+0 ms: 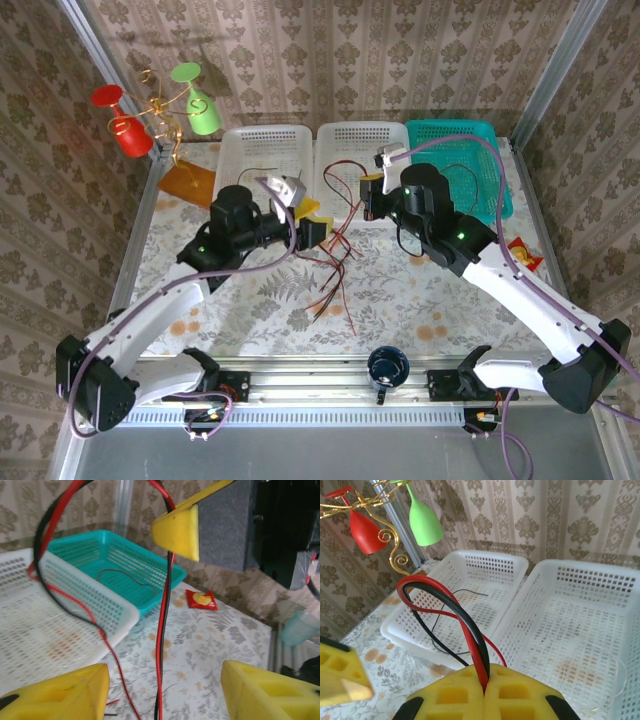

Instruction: Untangle the cables

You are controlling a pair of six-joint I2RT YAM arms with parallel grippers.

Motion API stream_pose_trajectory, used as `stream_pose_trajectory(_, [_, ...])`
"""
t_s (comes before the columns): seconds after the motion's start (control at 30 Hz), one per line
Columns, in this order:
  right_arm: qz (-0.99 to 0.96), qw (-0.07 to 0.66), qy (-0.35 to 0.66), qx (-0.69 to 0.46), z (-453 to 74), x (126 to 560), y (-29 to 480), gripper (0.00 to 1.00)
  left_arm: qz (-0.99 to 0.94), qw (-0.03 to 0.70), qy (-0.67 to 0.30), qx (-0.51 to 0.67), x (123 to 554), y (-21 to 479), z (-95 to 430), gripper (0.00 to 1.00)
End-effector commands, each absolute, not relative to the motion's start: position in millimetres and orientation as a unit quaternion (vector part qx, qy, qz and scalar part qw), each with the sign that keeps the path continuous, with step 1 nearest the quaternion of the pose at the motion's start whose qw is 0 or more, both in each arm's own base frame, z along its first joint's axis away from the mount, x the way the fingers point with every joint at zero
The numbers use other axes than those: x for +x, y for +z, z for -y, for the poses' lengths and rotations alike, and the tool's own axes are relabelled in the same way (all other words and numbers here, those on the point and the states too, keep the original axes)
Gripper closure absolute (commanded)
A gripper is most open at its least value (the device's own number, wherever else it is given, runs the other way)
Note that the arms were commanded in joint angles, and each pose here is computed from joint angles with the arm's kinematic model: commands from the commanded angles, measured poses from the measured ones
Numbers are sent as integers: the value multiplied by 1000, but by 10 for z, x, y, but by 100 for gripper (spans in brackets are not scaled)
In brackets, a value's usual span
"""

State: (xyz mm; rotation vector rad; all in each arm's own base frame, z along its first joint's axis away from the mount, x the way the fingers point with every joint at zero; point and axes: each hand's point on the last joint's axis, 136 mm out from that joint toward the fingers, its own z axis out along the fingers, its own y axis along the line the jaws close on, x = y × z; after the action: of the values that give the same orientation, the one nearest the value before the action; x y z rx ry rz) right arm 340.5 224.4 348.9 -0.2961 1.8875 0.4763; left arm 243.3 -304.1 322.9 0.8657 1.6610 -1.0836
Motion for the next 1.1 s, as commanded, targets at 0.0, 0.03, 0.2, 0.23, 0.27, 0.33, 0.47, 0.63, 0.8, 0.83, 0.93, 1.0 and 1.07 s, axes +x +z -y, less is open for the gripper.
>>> stream_pose_trajectory(0.0, [-803,539,224,-124,-2260,3328,3532,100,-644,432,-525,350,2325,3446,3184,44])
stream_pose_trajectory(0.03, [-804,535,226,-126,-2270,3316,3530,100,-642,421,-539,346,2336,3448,3203,45])
stream_pose_trajectory(0.2, [-803,522,250,-145,-2363,3252,3567,100,-645,393,-565,333,2407,3409,3220,43])
stream_pose_trajectory(0.23, [-802,520,255,-146,-2377,3241,3576,100,-648,390,-564,331,2418,3386,3215,42])
stream_pose_trajectory(0.27, [-802,519,260,-145,-2385,3238,3580,100,-651,388,-563,329,2434,3362,3208,41])
stream_pose_trajectory(0.33, [-799,515,272,-148,-2423,3221,3589,100,-655,381,-564,328,2445,3320,3199,40])
stream_pose_trajectory(0.47, [-799,509,286,-146,-2475,3224,3586,100,-661,364,-569,326,2444,3238,3219,42])
stream_pose_trajectory(0.63, [-796,513,288,-143,-2477,3245,3620,100,-674,357,-553,335,2400,3115,3258,45])
stream_pose_trajectory(0.8, [-797,512,285,-145,-2487,3267,3627,100,-699,357,-526,328,2436,2919,3239,53])
stream_pose_trajectory(0.83, [-798,511,284,-146,-2491,3273,3626,100,-699,356,-526,327,2423,2898,3247,55])
stream_pose_trajectory(0.93, [-797,510,286,-149,-2512,3277,3641,100,-699,354,-529,326,2404,2880,3266,63])
stream_pose_trajectory(1.0, [-797,511,286,-148,-2511,3285,3642,100,-699,353,-529,327,2400,2867,3271,73])
stream_pose_trajectory(1.07, [-797,512,286,-148,-2510,3287,3644,100,-699,354,-527,328,2397,2859,3274,79])
